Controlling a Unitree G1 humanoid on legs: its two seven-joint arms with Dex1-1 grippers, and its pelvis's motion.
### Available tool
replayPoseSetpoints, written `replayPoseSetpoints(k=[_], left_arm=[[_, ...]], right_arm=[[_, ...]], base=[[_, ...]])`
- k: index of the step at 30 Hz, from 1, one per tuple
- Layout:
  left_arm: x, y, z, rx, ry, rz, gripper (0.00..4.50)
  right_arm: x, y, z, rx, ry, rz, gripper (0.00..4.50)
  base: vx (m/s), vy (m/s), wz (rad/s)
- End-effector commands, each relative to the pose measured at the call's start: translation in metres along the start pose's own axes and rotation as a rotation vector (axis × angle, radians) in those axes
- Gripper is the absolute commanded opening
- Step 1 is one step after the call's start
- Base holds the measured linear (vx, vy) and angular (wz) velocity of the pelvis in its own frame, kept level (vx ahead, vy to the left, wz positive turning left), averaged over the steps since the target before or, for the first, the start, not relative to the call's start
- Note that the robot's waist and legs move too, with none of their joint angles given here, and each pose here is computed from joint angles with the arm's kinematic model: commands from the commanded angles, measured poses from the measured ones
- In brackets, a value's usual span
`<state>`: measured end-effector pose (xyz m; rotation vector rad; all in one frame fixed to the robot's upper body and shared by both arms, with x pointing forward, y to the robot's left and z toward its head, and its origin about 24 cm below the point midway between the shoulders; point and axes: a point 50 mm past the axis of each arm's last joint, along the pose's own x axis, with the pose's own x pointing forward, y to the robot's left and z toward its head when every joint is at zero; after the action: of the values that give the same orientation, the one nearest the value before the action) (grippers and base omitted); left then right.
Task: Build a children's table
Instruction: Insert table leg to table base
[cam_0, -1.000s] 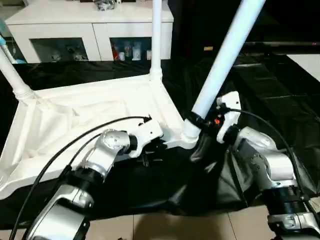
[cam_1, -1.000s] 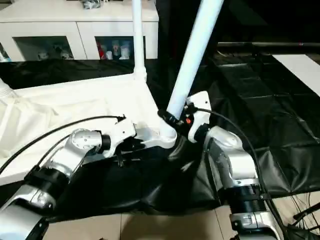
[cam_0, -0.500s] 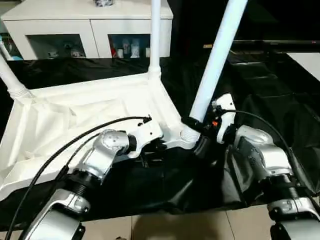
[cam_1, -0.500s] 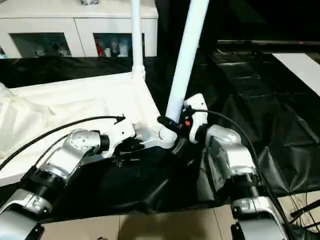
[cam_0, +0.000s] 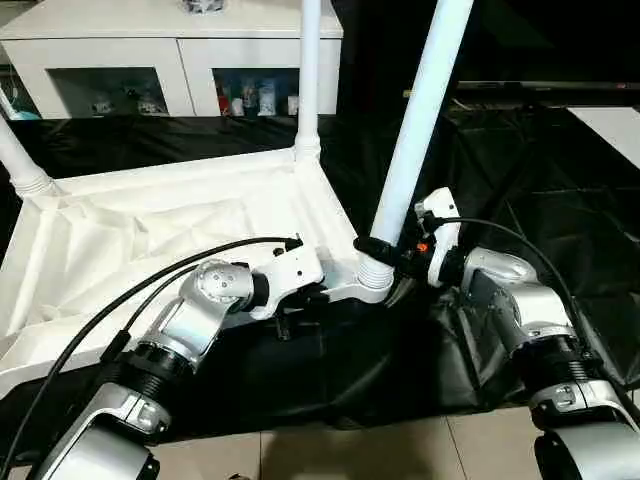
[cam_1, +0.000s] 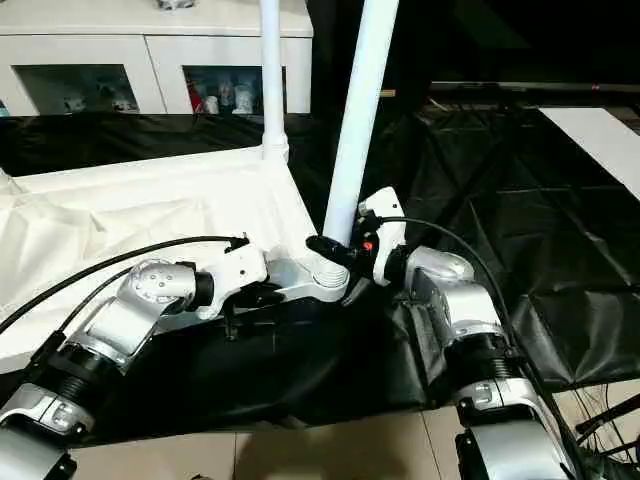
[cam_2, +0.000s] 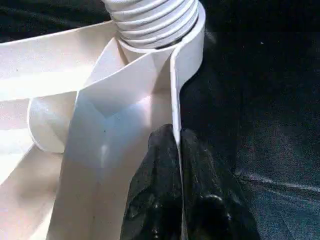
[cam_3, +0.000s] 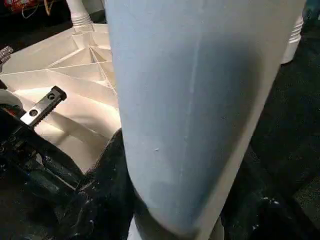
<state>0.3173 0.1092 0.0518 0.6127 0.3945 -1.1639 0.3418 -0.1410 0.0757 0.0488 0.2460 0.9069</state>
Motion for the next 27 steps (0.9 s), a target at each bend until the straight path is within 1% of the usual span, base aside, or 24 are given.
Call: replayPoseSetpoints(k=[1, 3, 10, 11, 14, 15, 19, 27], left_arm=[[0.004, -0.013, -0.018, -0.013, 0.096, -0.083, 0.00], [0.004, -0.013, -0.018, -0.009, 0.098, -0.081, 0.00], [0.003, -0.010, -0.017, -0.008, 0.099, -0.068, 0.00], [0.003, -0.009, -0.018, -0.013, 0.098, -0.060, 0.00], [0.002, -0.007, -0.018, -0.018, 0.099, -0.049, 0.00], [0.002, -0.006, -0.018, -0.021, 0.098, -0.042, 0.00], [0.001, -0.004, -0.018, -0.022, 0.099, -0.036, 0.00], [0.001, 0.000, -0.017, -0.019, 0.097, -0.022, 0.00]], right_arm=[[-0.001, -0.004, -0.002, 0.004, 0.027, -0.009, 1.86], [-0.002, -0.004, -0.003, 0.009, 0.026, -0.015, 1.86], [-0.005, -0.008, -0.006, 0.056, -0.022, -0.050, 1.86], [-0.008, -0.009, -0.011, 0.080, -0.040, -0.068, 1.86], [-0.010, -0.008, -0.017, 0.107, -0.067, -0.083, 1.86], [-0.012, -0.007, -0.023, 0.129, -0.085, -0.099, 1.86], [-0.014, -0.005, -0.032, 0.163, -0.118, -0.122, 1.86], [-0.019, -0.001, -0.045, 0.139, -0.162, -0.170, 1.86]], base=[[0.000, 0.000, 0.00], [0.000, 0.000, 0.00], [0.000, 0.000, 0.00], [0.000, 0.000, 0.00], [0.000, 0.000, 0.00], [0.000, 0.000, 0.00], [0.000, 0.000, 0.00], [0.000, 0.000, 0.00]])
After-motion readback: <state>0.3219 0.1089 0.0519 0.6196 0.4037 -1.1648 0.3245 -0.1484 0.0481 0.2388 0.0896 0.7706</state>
